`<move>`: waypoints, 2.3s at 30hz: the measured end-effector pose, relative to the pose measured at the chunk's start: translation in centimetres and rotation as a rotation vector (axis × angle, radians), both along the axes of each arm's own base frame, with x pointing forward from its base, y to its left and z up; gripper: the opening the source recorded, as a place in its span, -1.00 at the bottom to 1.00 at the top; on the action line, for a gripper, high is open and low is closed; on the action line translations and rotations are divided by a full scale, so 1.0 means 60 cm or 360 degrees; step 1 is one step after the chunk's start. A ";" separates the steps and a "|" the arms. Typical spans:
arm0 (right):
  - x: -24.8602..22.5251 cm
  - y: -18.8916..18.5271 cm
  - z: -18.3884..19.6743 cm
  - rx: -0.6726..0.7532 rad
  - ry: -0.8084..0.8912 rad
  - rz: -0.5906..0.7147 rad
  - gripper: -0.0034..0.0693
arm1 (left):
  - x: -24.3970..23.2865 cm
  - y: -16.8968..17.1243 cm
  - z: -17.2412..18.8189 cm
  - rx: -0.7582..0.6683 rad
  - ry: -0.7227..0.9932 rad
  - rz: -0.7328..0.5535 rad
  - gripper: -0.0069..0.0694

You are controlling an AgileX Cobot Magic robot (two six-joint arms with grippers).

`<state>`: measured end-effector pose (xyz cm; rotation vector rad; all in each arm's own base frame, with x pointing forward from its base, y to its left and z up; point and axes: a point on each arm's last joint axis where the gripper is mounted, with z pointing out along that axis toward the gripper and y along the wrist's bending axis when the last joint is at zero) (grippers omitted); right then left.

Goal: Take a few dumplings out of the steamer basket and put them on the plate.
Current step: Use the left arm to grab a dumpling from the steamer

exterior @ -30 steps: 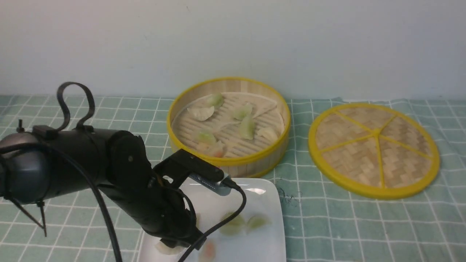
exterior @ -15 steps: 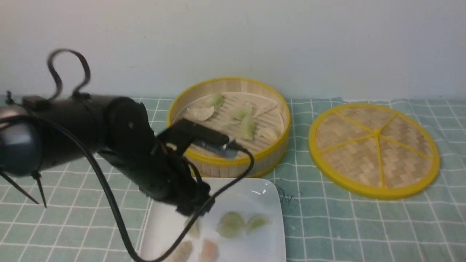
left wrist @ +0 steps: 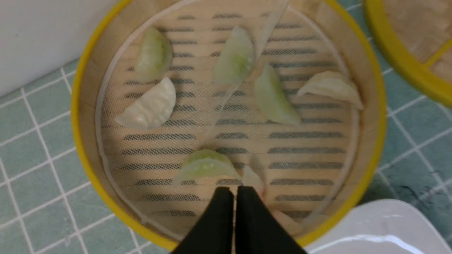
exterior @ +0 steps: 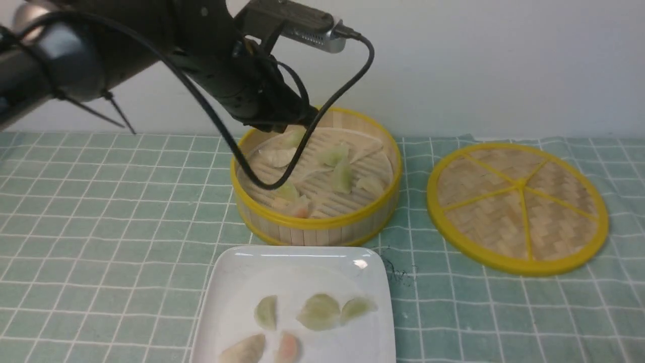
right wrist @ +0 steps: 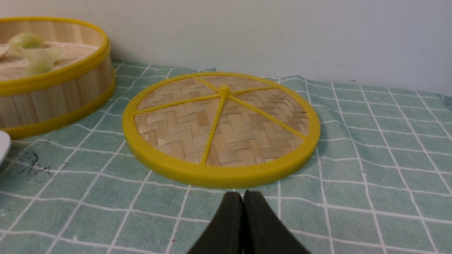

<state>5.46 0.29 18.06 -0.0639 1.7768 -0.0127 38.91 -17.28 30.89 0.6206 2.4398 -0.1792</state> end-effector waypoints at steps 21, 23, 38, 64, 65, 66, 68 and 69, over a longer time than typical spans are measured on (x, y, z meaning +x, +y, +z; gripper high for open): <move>0.000 0.000 0.000 0.0000 0.0000 0.0000 -0.94 | 0.115 -0.017 -0.211 0.0304 0.0135 -0.0081 0.49; 0.000 0.000 0.000 -0.0001 0.0000 0.0000 -0.94 | 0.116 -0.017 -0.216 0.0311 0.0143 -0.0083 0.49; 0.000 0.000 0.000 -0.0001 0.0000 0.0000 -0.94 | 0.120 -0.017 -0.130 0.0211 0.0296 0.0216 0.49; 0.000 0.000 0.000 -0.0001 0.0000 0.0000 -0.94 | 0.136 -0.022 -0.214 0.0025 0.0537 0.0759 0.22; 0.000 0.000 0.000 -0.0001 0.0000 0.0000 -0.94 | 0.137 -0.023 -0.208 0.0031 0.0531 0.0737 0.22; 0.000 0.000 0.000 -0.0001 0.0000 0.0000 -0.94 | 0.137 -0.023 -0.202 0.0045 0.0533 0.0718 0.22; 0.000 0.000 0.000 -0.0001 0.0000 0.0000 -0.94 | 0.138 -0.023 -0.185 0.0066 0.0525 0.0679 0.22; 0.000 0.000 0.000 -0.0001 0.0000 0.0000 -0.94 | 0.140 -0.023 -0.158 0.0069 0.0497 0.0646 0.22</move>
